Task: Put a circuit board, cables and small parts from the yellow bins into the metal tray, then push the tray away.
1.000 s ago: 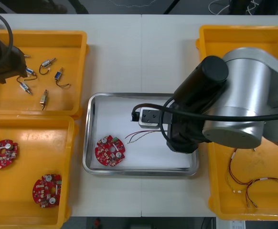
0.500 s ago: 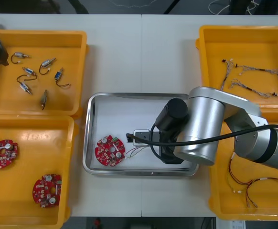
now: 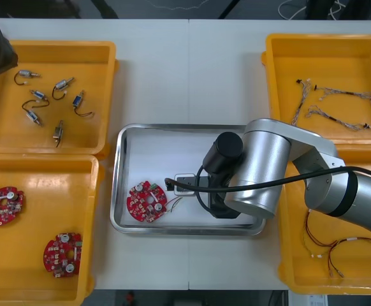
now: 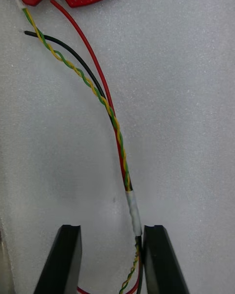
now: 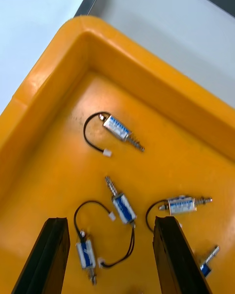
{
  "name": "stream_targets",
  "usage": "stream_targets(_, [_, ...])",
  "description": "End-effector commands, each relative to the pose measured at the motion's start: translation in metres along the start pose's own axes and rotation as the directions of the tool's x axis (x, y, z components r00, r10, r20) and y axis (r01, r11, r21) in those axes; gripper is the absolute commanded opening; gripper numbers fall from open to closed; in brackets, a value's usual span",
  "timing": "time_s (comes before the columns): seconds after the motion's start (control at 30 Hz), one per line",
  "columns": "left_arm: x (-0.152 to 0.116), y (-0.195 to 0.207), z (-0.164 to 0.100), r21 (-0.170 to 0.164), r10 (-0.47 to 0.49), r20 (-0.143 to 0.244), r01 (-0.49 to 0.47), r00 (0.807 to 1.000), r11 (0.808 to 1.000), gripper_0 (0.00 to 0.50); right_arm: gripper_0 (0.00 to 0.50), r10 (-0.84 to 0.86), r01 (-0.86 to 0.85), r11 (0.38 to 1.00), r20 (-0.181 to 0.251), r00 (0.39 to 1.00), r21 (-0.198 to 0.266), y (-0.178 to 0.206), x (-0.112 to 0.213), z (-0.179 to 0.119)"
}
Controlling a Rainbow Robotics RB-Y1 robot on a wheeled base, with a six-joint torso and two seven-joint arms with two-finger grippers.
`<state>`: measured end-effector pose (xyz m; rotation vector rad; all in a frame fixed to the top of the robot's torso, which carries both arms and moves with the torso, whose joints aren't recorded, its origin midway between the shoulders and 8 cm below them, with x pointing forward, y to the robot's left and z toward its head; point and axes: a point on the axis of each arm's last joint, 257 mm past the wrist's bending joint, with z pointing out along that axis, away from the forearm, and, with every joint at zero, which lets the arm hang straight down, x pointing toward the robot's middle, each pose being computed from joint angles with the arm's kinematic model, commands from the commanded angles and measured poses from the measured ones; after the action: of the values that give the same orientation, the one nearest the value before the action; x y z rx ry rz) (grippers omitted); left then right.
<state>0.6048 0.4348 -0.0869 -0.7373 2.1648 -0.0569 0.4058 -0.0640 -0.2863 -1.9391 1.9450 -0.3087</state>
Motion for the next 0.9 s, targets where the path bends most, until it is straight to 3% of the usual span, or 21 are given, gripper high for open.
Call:
stream_targets(0.03, [-0.040,-0.019,-0.001,0.011,0.130,0.110,-0.132,0.985,0.991,0.500,0.500,-0.040,0.040,0.999,0.016,0.999,0.033,-0.011,-0.012,-0.009])
stream_targets(0.4, [-0.046,-0.046,0.044,0.027,0.153,0.189,-0.161,0.970,0.987,0.500,0.500,0.033,-0.035,0.998,0.040,0.999,0.055,-0.032,-0.010,-0.028])
stream_targets(0.63, [-0.046,-0.061,0.063,0.054,0.157,0.249,-0.175,0.956,0.983,0.500,0.500,0.129,-0.128,0.989,-0.013,0.992,0.071,-0.055,0.011,-0.056])
stream_targets(0.83, [-0.044,-0.064,0.068,0.034,0.190,0.273,-0.206,0.943,0.978,0.500,0.500,0.239,-0.234,0.970,-0.092,0.967,0.066,-0.067,0.041,-0.083])
stream_targets(0.9, [-0.043,-0.065,0.068,0.031,0.194,0.275,-0.211,0.942,0.977,0.500,0.500,0.274,-0.268,0.961,-0.091,0.957,0.075,-0.073,0.047,-0.092])
